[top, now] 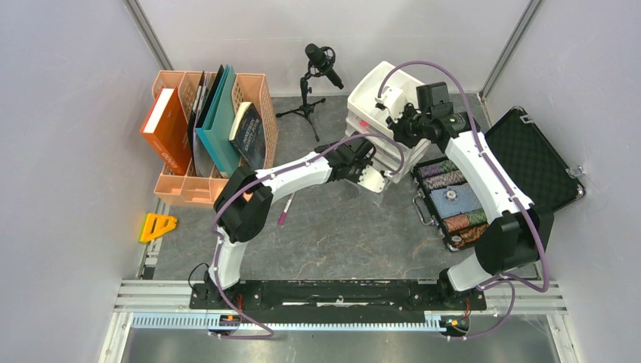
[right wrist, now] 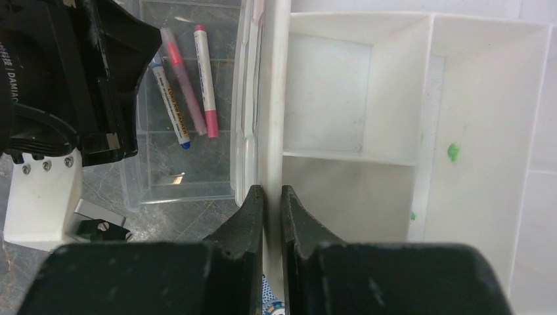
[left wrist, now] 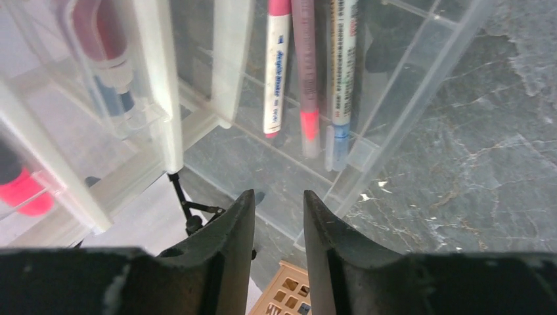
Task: Organize the desk
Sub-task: Place the stationery in the drawer.
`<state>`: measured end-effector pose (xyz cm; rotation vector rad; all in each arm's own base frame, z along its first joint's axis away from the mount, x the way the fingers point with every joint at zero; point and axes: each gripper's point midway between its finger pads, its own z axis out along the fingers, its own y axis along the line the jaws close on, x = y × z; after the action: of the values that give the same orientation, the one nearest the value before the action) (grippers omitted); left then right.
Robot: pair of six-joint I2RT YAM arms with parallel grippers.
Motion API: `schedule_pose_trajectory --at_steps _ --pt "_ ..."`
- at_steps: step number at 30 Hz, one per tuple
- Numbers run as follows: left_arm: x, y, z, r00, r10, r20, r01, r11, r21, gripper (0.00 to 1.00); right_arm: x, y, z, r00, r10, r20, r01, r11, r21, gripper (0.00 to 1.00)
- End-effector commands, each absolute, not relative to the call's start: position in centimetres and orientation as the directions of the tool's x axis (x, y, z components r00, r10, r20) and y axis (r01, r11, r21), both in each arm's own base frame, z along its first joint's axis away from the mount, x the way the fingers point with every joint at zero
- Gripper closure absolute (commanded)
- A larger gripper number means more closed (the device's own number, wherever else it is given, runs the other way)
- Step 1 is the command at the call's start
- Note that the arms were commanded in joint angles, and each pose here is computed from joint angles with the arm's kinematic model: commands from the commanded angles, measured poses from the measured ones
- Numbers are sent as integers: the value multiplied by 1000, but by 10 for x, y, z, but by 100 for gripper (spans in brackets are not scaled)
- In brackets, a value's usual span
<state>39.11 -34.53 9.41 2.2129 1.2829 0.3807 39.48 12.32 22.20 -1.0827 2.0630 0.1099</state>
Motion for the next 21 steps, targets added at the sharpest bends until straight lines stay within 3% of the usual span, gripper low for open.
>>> schedule_pose_trajectory --at_steps 1,2,8,12,17,21 --pt "411 -361 147 510 859 -37 611 -331 719 58 386 90 203 -392 -720 -573 -710 633 -309 100" --pt "413 -361 152 501 864 -51 605 -307 735 51 386 90 204 -390 -719 -575 -710 633 -309 100" --pt "403 -347 188 446 883 -144 602 -177 779 43 385 92 208 -386 -714 -584 -711 634 -304 100" --pt "391 -320 199 329 910 -253 653 -26 757 31 385 92 211 -381 -714 -587 -710 633 -308 100" --pt "366 -272 183 51 904 -425 762 240 602 21 385 94 213 -375 -710 -596 -712 632 -304 100" --pt "337 -233 154 -206 839 -504 811 434 391 16 385 95 214 -372 -707 -602 -715 632 -300 99"
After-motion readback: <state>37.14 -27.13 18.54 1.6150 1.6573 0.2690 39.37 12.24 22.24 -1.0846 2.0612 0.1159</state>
